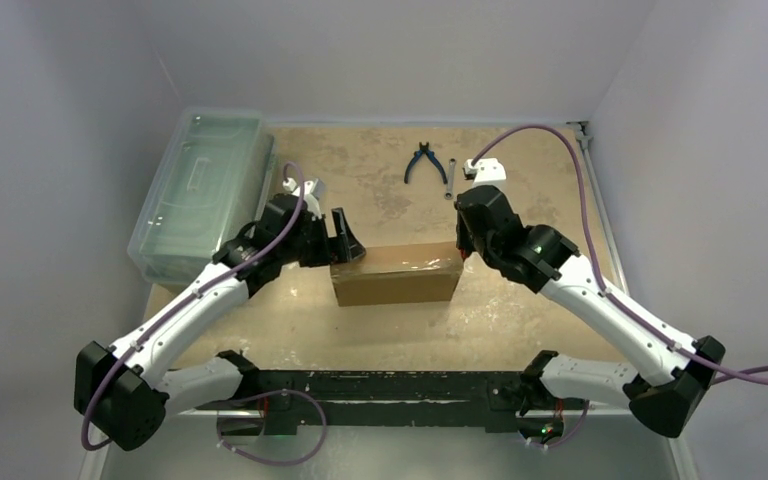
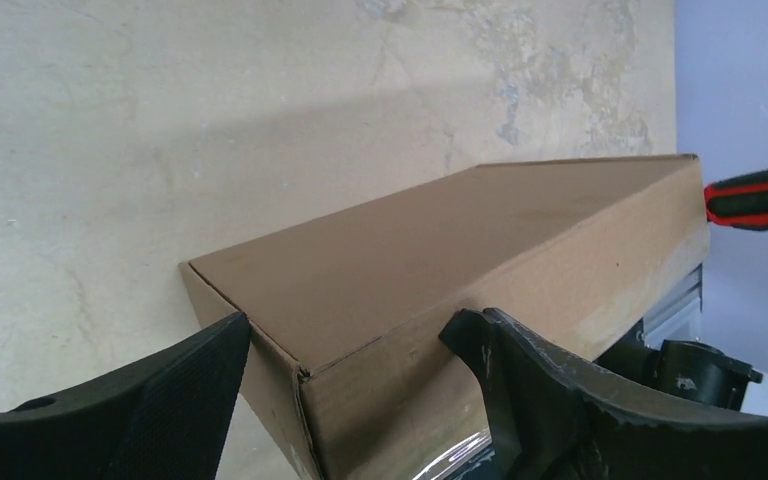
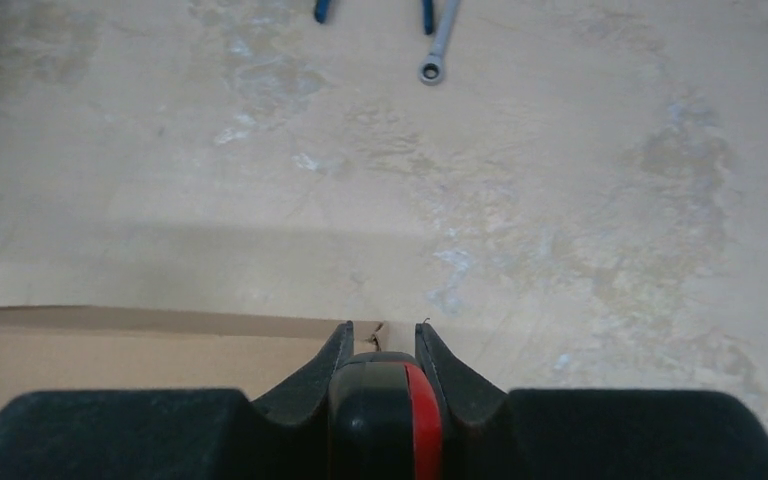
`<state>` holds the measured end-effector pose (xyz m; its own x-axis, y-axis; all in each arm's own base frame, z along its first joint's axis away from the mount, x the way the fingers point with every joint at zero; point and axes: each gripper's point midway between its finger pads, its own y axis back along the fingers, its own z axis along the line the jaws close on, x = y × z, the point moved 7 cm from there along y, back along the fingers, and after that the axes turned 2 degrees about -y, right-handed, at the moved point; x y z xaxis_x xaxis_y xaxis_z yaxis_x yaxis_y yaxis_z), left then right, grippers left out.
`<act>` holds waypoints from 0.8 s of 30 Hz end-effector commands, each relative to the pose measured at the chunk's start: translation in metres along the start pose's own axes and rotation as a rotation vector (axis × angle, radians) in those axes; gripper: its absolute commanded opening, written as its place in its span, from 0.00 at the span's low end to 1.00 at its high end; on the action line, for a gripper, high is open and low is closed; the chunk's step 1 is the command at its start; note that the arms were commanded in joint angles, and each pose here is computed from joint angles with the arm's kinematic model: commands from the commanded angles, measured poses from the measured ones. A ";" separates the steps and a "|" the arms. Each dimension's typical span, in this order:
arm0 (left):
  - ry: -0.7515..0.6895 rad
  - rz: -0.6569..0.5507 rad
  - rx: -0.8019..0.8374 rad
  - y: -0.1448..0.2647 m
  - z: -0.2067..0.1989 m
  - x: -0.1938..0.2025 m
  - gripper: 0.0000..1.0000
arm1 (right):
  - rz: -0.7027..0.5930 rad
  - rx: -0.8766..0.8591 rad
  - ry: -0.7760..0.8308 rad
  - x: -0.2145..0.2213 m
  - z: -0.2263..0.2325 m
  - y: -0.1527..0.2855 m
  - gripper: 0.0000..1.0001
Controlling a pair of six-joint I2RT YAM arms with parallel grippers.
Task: Unpack the express box
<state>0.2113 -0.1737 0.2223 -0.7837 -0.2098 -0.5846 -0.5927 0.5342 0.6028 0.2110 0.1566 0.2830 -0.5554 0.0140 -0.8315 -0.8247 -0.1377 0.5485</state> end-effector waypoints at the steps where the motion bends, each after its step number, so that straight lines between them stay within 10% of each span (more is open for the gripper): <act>1: 0.064 0.038 0.142 -0.005 -0.034 0.016 0.80 | -0.094 0.041 -0.023 -0.030 0.003 0.007 0.00; 15: -0.200 0.080 0.252 0.013 -0.040 0.003 0.89 | -0.231 0.312 0.174 -0.070 -0.033 0.027 0.00; 24: -0.417 0.158 0.465 -0.019 -0.035 -0.022 0.81 | -0.254 -0.045 0.160 -0.085 0.029 0.080 0.00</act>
<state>0.2261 -0.1960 0.2429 -0.7451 0.0528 -0.6649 -0.4098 0.7503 0.5188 0.2159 0.1479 0.3681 -0.3547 -0.1691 -0.9196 -0.9330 0.0005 0.3598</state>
